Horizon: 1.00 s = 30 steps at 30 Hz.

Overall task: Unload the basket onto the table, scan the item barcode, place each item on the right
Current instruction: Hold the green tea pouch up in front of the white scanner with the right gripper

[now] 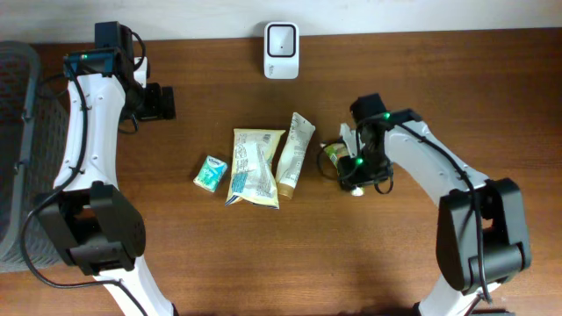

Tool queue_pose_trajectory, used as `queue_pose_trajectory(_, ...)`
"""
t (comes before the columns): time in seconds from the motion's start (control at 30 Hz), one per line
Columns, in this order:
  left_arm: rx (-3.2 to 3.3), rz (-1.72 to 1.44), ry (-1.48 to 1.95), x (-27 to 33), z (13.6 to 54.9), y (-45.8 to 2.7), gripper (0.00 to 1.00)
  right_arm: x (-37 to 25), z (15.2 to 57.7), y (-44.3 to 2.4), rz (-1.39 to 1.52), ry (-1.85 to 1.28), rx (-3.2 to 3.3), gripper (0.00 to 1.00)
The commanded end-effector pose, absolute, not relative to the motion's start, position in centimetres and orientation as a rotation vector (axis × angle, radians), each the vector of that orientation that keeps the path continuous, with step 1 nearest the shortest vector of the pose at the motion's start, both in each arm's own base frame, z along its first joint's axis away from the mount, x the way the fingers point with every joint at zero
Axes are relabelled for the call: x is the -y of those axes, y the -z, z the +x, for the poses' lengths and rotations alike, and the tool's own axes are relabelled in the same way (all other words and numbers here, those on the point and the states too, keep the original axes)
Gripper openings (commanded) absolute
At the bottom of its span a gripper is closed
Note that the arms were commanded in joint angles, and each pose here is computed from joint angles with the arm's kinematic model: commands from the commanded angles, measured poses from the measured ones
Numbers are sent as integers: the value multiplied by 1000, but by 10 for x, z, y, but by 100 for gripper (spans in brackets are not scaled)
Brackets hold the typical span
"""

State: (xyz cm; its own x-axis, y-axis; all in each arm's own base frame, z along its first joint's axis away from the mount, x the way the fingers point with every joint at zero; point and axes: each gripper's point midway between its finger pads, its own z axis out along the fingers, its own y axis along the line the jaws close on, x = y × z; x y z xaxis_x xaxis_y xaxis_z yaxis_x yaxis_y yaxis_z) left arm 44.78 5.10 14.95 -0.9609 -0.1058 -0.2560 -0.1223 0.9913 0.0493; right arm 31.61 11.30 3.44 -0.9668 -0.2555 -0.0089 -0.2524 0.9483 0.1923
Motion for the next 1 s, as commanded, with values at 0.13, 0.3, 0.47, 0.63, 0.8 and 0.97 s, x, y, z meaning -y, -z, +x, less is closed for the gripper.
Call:
queue_pose_trajectory(0.13,-2876,-175,-78,-49,447,-152,99,-97,320,-19,171,172,3147,4)
queue_pose_trajectory(0.3,-2876,-175,-78,-49,447,-152,99,-162,321,-98,458,818,3121,4)
queue_pose_trajectory(0.47,-2876,-176,-78,-49,447,-152,99,-215,283,-239,930,1648,2941,4)
queue_pose_trajectory(0.63,-2876,-175,-78,-49,447,-152,99,-207,283,-285,851,1993,2784,4)
queue_pose_trajectory(0.8,-2876,-175,-78,-49,447,-152,99,-154,350,-223,358,1129,3447,4)
queue_pose_trajectory(0.97,-2876,-175,-78,-49,447,-152,99,-141,459,-250,502,-268,3919,4)
